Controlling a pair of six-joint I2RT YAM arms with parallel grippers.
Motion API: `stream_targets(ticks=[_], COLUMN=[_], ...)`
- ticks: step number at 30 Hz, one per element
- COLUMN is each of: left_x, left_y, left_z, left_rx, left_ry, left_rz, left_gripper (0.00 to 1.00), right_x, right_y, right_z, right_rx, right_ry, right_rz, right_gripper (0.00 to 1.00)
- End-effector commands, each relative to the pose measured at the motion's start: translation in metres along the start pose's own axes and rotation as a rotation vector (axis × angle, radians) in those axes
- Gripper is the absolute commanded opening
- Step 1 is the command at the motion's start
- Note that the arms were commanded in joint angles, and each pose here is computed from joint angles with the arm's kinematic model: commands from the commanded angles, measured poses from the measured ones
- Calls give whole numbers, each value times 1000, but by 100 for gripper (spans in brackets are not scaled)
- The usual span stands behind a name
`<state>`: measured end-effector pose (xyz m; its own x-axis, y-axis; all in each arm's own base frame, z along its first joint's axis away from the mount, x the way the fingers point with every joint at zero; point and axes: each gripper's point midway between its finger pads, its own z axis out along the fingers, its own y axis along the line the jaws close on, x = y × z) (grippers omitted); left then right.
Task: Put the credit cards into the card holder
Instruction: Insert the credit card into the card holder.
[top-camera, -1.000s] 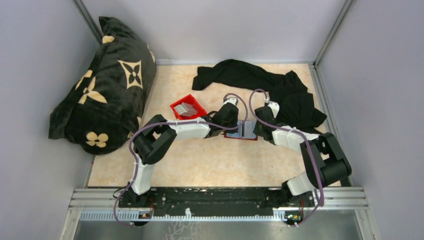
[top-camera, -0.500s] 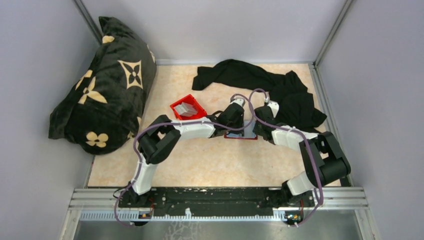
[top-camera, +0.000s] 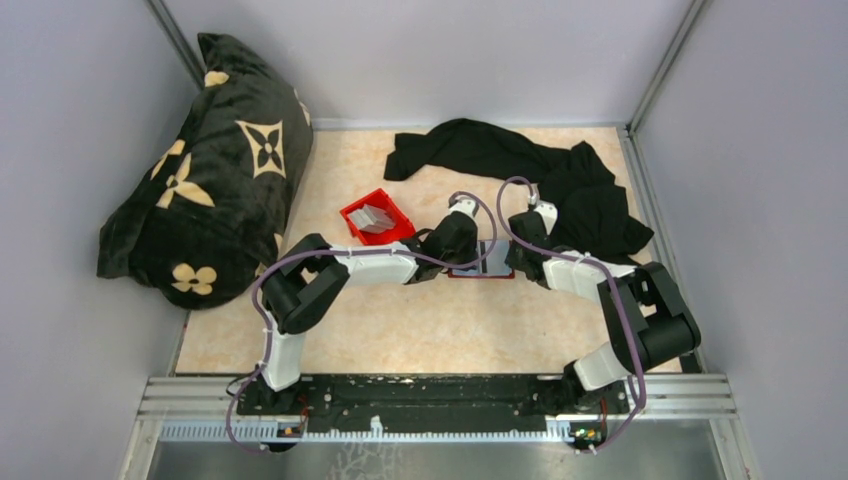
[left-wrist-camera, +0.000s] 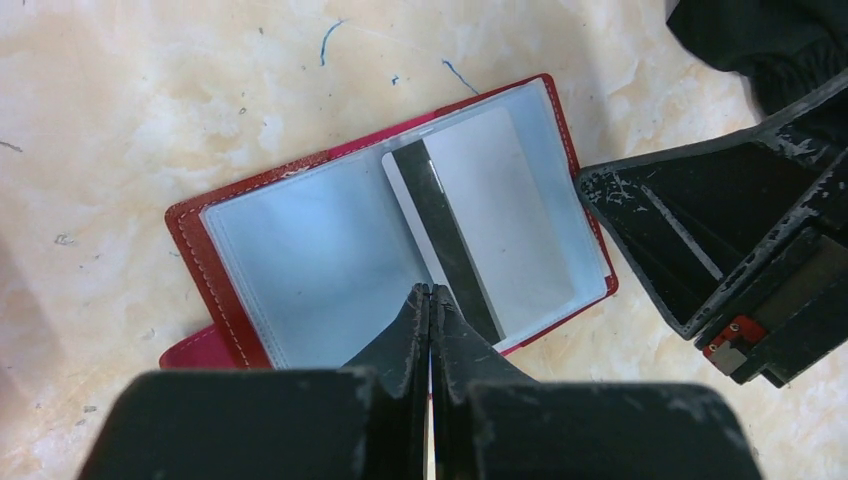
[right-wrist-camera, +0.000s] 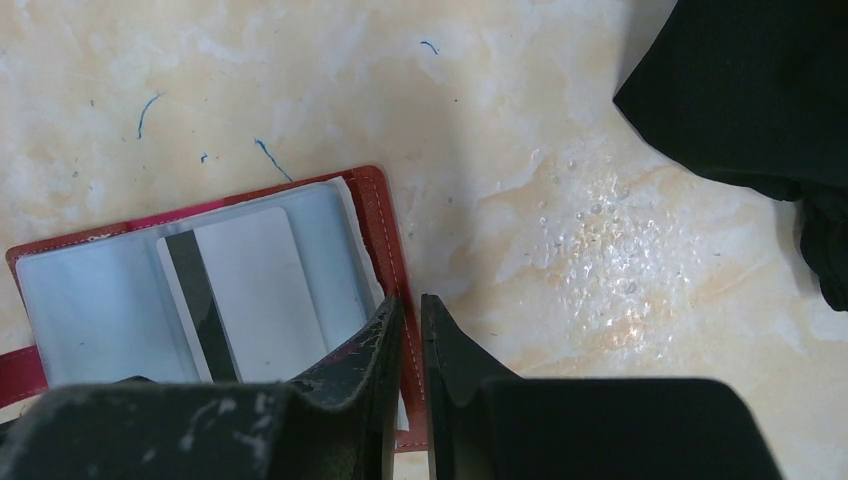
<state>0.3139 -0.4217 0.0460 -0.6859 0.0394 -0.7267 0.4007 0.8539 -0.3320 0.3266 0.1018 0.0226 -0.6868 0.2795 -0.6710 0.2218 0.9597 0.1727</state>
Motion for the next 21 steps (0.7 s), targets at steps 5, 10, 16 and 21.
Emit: stream_targets(ticks=[5, 10, 16, 21], left_x=[-9, -2, 3, 5], left_y=[-13, -7, -2, 2], left_z=[2, 7, 9, 9], left_rx=[37, 7, -28, -48], left_ry=[-19, 8, 31, 37], left_rz=[10, 20, 23, 23], left_gripper=[0, 0, 0, 0], right_x=[4, 3, 4, 4], right_y=[-2, -2, -3, -4], right_z=[3, 2, 2, 1], right_rx=[5, 6, 8, 8], right_ry=[16, 13, 14, 14], right_rz=[1, 2, 1, 2], right_gripper=[13, 13, 13, 13])
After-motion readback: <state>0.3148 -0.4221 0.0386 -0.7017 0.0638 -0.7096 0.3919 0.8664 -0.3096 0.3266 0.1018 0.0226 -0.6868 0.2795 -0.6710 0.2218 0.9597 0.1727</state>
